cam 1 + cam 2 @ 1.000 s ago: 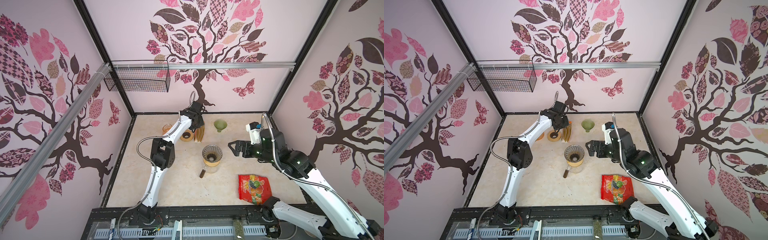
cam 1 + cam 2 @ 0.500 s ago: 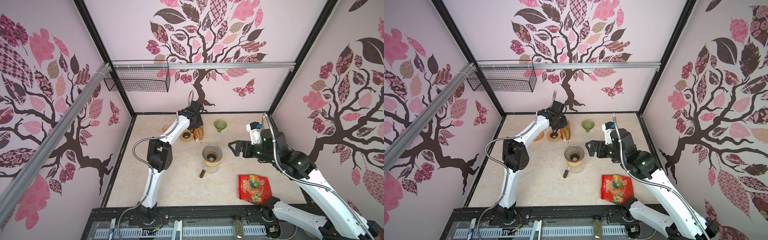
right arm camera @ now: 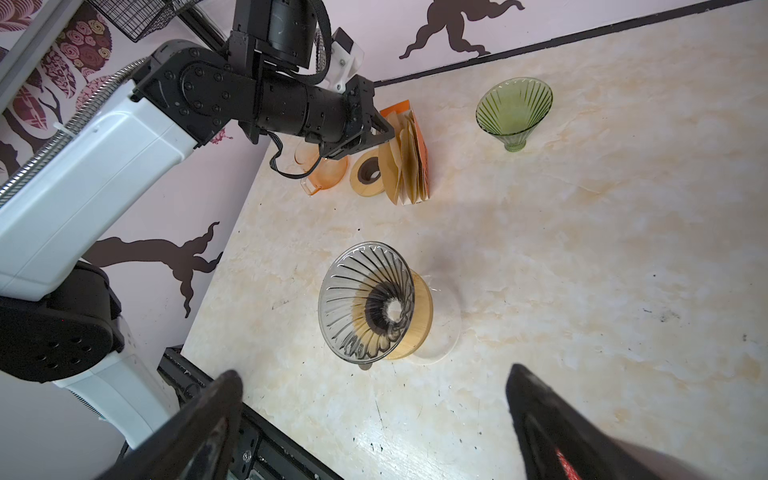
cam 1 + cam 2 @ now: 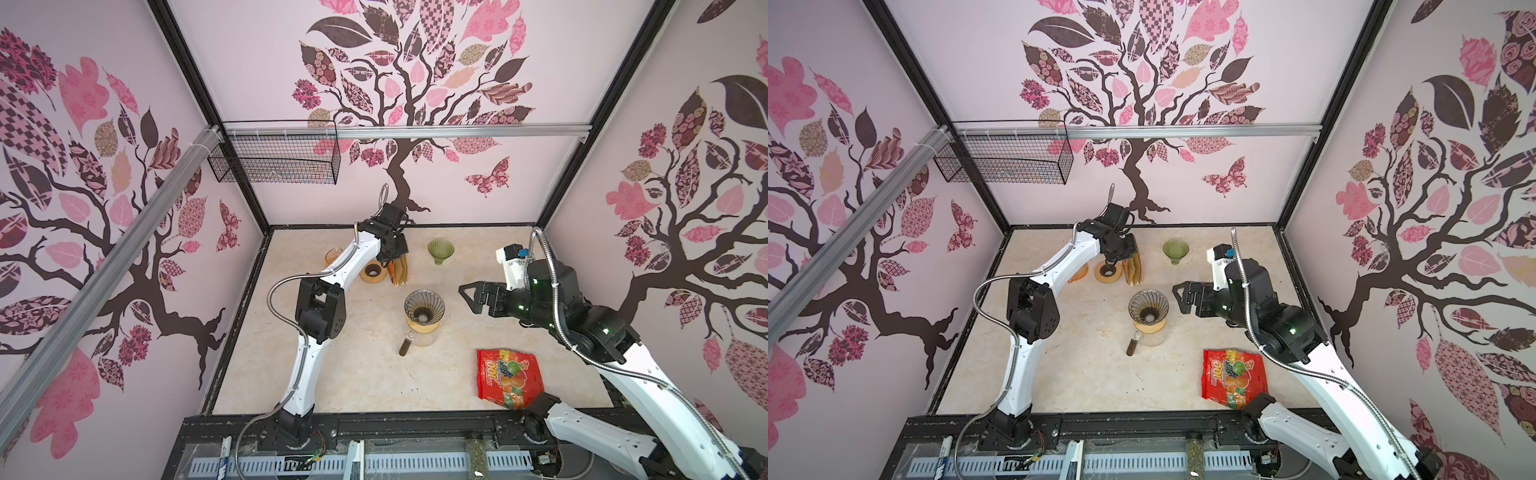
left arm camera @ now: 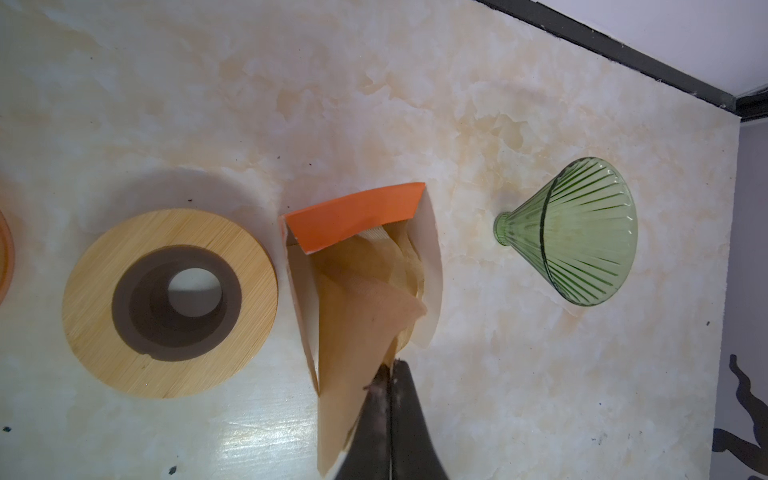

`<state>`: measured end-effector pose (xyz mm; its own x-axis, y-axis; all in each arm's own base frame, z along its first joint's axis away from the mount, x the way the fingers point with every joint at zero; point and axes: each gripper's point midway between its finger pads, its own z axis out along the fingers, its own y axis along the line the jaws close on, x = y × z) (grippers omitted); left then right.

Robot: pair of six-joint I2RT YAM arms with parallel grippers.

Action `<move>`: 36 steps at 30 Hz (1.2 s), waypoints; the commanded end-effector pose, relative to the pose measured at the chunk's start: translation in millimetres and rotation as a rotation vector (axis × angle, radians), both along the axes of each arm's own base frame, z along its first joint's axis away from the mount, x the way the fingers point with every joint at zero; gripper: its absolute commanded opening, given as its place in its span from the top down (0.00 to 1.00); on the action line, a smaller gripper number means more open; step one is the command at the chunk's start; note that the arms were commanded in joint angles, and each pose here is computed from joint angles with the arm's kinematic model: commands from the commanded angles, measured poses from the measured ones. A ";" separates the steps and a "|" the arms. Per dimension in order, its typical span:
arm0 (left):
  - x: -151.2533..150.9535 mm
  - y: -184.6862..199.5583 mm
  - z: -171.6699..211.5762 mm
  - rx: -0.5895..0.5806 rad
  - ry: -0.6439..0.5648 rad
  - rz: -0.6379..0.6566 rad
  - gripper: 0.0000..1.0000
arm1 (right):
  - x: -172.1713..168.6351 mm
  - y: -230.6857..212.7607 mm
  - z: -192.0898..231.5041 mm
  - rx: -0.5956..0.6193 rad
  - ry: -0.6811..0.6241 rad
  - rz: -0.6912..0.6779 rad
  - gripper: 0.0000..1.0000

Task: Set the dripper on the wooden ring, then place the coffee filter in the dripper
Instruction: 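Lift the brown paper filter out of the box with the left gripper, then carry the paper filter over the ribbed dripper with the left gripper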

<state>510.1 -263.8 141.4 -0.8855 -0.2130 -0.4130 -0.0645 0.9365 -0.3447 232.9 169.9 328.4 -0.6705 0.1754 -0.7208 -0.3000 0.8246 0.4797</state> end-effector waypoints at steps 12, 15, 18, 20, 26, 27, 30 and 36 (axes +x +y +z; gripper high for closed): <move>-30.1 10.5 51.9 -0.046 -0.048 -0.025 1.00 | -1.6 1.2 5.2 0.023 -0.016 0.006 0.00; -32.3 12.5 60.3 -0.051 -0.061 -0.025 1.00 | -2.7 0.8 5.8 0.031 -0.016 0.004 0.00; -34.6 13.0 69.3 -0.057 -0.075 -0.031 1.00 | -4.0 0.1 5.7 0.037 -0.015 0.002 0.00; -37.1 13.4 74.1 -0.062 -0.079 -0.036 1.00 | -4.6 -1.3 5.1 0.040 -0.013 -0.004 0.00; -46.0 13.3 90.9 -0.089 -0.099 -0.050 1.00 | -5.8 -4.3 8.3 0.044 -0.022 -0.016 0.00; -47.4 12.6 94.6 -0.097 -0.102 -0.056 1.00 | -6.1 -4.9 10.0 0.044 -0.028 -0.017 0.00; -53.2 10.5 102.1 -0.116 -0.102 -0.075 1.00 | -5.8 -8.2 12.0 0.034 -0.037 -0.028 0.00; -67.1 14.2 121.6 -0.131 -0.122 -0.101 1.00 | -5.5 -17.3 18.4 0.009 -0.069 -0.058 0.00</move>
